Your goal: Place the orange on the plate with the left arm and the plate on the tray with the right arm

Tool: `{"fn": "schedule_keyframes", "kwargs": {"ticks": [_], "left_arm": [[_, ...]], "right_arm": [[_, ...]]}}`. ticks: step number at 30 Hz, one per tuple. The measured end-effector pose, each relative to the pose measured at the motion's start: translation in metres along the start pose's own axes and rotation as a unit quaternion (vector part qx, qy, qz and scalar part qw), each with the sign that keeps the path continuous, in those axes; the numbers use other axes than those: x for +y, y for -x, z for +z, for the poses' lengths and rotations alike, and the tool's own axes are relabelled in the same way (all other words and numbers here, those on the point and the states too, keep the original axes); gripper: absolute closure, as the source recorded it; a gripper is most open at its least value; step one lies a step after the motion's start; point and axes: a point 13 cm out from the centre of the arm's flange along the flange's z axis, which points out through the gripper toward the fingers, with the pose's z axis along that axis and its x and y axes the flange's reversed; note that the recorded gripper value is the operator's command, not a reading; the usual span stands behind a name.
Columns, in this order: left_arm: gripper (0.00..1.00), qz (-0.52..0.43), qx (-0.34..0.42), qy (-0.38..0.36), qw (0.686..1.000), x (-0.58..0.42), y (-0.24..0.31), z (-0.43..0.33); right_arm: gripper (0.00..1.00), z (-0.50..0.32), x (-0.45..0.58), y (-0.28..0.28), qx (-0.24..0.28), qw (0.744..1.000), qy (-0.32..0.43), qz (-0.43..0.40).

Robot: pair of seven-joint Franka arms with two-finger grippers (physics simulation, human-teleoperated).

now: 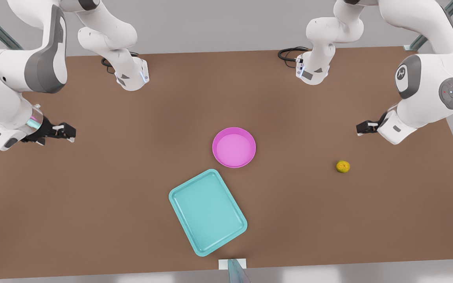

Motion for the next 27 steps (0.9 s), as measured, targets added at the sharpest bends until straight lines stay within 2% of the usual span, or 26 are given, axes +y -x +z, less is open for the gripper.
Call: {"fn": "schedule_keyframes", "kwargs": {"ticks": [3,6,8,12,20,27], "left_arm": [[0.00,-0.006,0.016,0.001,1.000,0.001,0.011,0.025],[0.00,-0.043,0.095,0.000,0.994,0.040,0.034,0.142],[0.00,-0.054,0.121,0.000,0.991,0.052,0.042,0.217],[0.00,-0.062,0.098,0.003,0.993,0.067,0.051,0.300],[0.00,-0.056,0.033,0.007,0.998,0.071,0.073,0.338],[0.00,-0.050,0.035,0.008,0.998,0.067,0.071,0.355]], "right_arm": [[0.00,-0.001,0.000,0.003,-0.006,1.000,-0.001,-0.004],[0.00,-0.001,-0.001,0.005,-0.009,1.000,-0.001,-0.007],[0.00,0.000,-0.001,0.006,-0.010,1.000,-0.002,-0.009],[0.00,0.002,0.000,0.005,-0.007,1.000,-0.001,-0.013],[0.00,0.007,0.000,0.005,0.000,1.000,0.000,-0.017],[0.00,0.010,0.001,0.004,0.004,1.000,0.000,-0.020]]}}
